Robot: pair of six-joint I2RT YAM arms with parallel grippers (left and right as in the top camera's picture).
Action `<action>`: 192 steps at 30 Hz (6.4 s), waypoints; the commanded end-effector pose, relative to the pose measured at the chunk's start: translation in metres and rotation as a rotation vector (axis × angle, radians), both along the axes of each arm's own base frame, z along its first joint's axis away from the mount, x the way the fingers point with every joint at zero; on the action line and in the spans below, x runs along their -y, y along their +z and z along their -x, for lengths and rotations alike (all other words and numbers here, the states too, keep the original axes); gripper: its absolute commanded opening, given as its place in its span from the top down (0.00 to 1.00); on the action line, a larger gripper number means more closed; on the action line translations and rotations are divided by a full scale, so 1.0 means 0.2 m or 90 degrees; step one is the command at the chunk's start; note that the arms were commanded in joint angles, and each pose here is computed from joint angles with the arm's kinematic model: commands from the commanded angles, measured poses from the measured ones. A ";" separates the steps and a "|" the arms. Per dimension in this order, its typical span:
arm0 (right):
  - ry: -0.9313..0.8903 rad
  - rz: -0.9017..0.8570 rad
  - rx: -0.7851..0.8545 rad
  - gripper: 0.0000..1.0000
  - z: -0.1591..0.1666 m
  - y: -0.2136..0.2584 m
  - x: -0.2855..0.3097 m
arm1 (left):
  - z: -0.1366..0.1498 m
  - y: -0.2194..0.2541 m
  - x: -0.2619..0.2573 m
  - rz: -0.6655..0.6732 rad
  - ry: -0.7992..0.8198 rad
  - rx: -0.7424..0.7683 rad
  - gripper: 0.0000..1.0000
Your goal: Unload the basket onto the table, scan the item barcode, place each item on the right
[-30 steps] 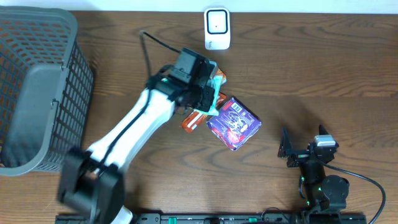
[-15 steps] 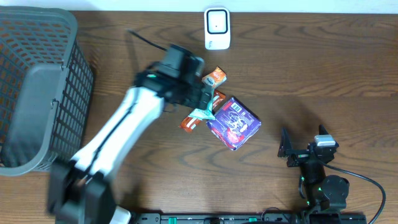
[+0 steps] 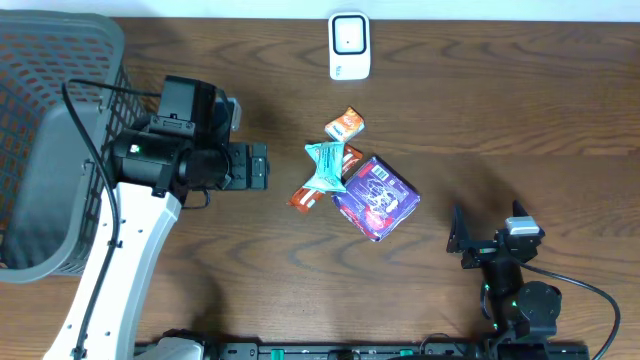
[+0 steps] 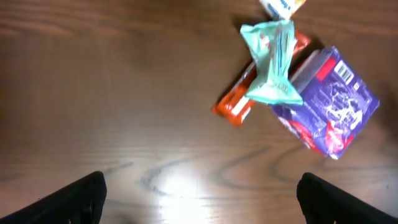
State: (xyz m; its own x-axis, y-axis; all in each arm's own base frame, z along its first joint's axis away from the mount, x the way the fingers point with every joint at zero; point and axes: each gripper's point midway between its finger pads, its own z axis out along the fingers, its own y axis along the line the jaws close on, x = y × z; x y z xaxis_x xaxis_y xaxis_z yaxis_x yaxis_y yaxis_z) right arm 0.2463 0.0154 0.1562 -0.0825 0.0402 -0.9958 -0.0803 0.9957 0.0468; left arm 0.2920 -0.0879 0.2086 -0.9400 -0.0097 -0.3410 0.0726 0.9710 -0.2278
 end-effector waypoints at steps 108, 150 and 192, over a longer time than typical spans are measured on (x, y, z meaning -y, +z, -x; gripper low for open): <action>-0.434 0.014 -0.636 0.98 -0.38 0.07 0.16 | 0.02 -0.03 -0.02 -0.011 0.006 -0.016 0.02; 0.031 0.006 -0.780 0.16 -0.77 -0.01 -0.20 | 0.02 -0.03 -0.02 -0.011 0.006 -0.016 0.02; 0.202 -0.336 -0.877 0.01 -0.51 -0.48 -0.45 | 0.02 -0.03 -0.02 -0.011 0.006 -0.016 0.02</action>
